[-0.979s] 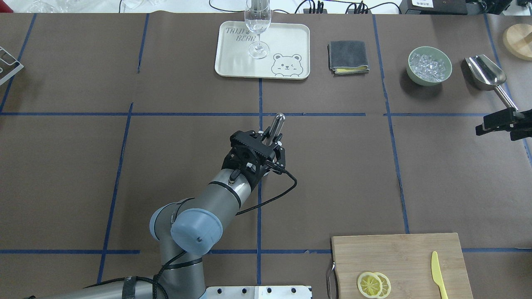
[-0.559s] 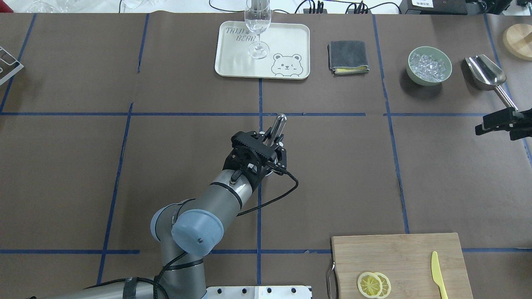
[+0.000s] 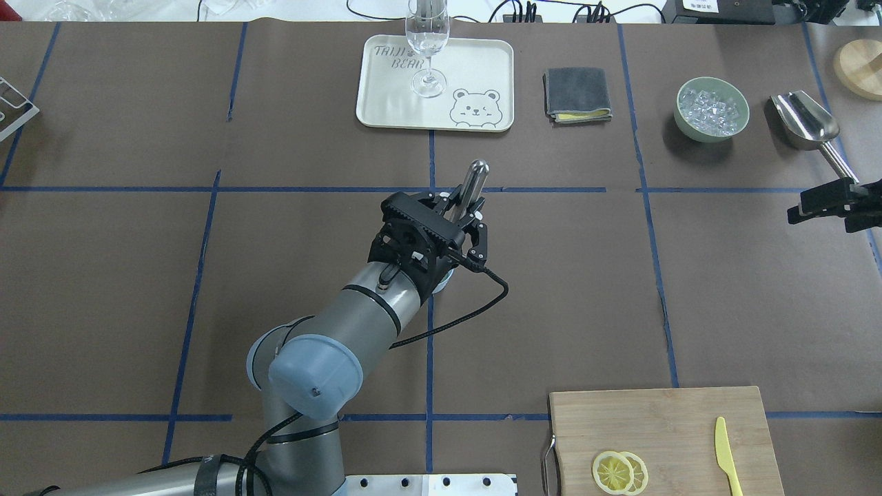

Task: Squeeze lemon into cup
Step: 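Lift the muddler out and carry it back toward its spot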

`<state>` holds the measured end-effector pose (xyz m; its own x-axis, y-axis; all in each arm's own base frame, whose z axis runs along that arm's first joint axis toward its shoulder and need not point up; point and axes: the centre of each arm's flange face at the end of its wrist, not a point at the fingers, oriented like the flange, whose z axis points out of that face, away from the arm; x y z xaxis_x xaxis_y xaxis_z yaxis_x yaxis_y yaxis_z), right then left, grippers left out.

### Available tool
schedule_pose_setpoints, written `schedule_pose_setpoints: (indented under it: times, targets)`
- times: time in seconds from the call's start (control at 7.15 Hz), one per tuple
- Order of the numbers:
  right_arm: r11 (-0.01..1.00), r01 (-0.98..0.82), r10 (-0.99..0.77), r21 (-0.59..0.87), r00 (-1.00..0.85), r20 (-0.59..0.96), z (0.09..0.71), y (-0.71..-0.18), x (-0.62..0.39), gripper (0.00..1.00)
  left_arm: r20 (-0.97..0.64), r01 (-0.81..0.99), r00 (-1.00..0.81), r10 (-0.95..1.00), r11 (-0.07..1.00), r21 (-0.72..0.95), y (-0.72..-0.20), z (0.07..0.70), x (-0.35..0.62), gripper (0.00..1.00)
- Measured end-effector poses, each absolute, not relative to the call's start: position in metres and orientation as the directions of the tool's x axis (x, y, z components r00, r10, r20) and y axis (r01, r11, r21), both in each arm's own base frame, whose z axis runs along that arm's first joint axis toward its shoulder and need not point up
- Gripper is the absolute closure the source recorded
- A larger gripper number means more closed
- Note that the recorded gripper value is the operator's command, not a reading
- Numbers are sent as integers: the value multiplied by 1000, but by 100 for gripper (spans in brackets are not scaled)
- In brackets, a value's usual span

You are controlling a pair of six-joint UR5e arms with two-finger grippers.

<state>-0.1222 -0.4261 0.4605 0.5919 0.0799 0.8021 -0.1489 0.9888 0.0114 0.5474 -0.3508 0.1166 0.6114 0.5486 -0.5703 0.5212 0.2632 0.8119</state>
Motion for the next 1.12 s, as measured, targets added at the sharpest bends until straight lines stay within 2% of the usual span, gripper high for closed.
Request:
schedule_pose_setpoints:
  times: [0.28,0.56,0.84,1.12]
  targets:
    - [988,-152,84,8,591,802,461,-425,-122,0,-577,544,603,551,245,803,-370,86,502,100]
    - [988,-154,88,5,592,801,461,-424,-121,0,-560,478,592,580,307,823,-413,74,450,100]
    - [988,-155,92,1,593,800,463,-421,-119,0,-550,336,600,581,441,832,-456,101,402,100]
    - [988,-156,97,-3,595,798,465,-419,-117,0,-610,248,645,460,629,737,-487,167,362,100]
